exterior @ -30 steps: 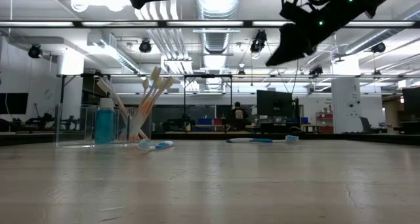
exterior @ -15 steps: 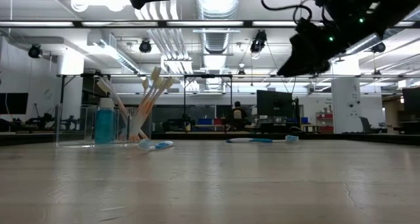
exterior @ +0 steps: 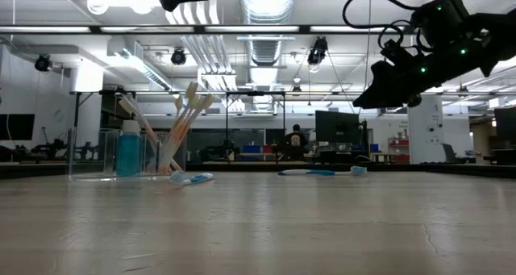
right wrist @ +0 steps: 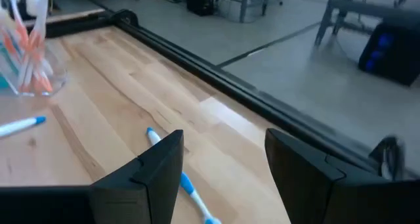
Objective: Pick & Place toothbrushing station
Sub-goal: Put the top blue toothbrush into the transparent organizer
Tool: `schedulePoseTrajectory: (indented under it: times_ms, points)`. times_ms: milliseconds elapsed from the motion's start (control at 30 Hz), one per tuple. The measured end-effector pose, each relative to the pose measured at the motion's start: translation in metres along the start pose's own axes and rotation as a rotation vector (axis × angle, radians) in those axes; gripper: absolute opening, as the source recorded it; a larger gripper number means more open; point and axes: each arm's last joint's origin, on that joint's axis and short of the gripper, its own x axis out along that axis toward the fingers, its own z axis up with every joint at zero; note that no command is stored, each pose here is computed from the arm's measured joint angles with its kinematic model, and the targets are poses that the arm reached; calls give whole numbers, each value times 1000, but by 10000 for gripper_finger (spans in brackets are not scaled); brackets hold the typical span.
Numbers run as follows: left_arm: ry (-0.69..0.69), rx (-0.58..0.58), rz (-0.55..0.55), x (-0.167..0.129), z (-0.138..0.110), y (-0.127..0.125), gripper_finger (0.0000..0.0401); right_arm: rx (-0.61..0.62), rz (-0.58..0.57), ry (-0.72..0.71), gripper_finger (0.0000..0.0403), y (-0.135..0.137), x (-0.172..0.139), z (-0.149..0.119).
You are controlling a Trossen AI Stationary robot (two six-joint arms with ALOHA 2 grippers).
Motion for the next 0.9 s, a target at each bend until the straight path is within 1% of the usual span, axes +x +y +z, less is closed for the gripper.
schedulePoseTrajectory:
  times_ms: [100, 233, 300, 367, 467, 533, 600, 733, 900]
  points:
    - [0, 0, 0, 0, 0, 0, 191, 55, 0, -3, 210, 0, 0, -1]
    - [0, 0, 0, 0, 0, 0, 191, 60, 1, -14, 210, 0, 0, 4]
    - [0, 0, 1, 0, 0, 0, 191, 35, 3, -32, 210, 2, 2, 13]
    - [0, 0, 1, 0, 0, 0, 191, -24, 1, -18, 210, 4, 5, 23]
    - [0, 0, 1, 0, 0, 0, 191, -92, 2, 46, 210, 8, 12, 40]
    - [0, 0, 0, 0, 0, 0, 191, -107, 2, 91, 210, 12, 19, 53]
    - [0, 0, 0, 0, 0, 0, 191, -129, 1, 169, 210, 16, 29, 60]
    - [0, 0, 0, 0, 0, 0, 191, -159, 54, 306, 210, 24, 51, 78]
    - [0, 0, 0, 0, 0, 0, 191, -182, 75, 488, 210, 29, 79, 87]
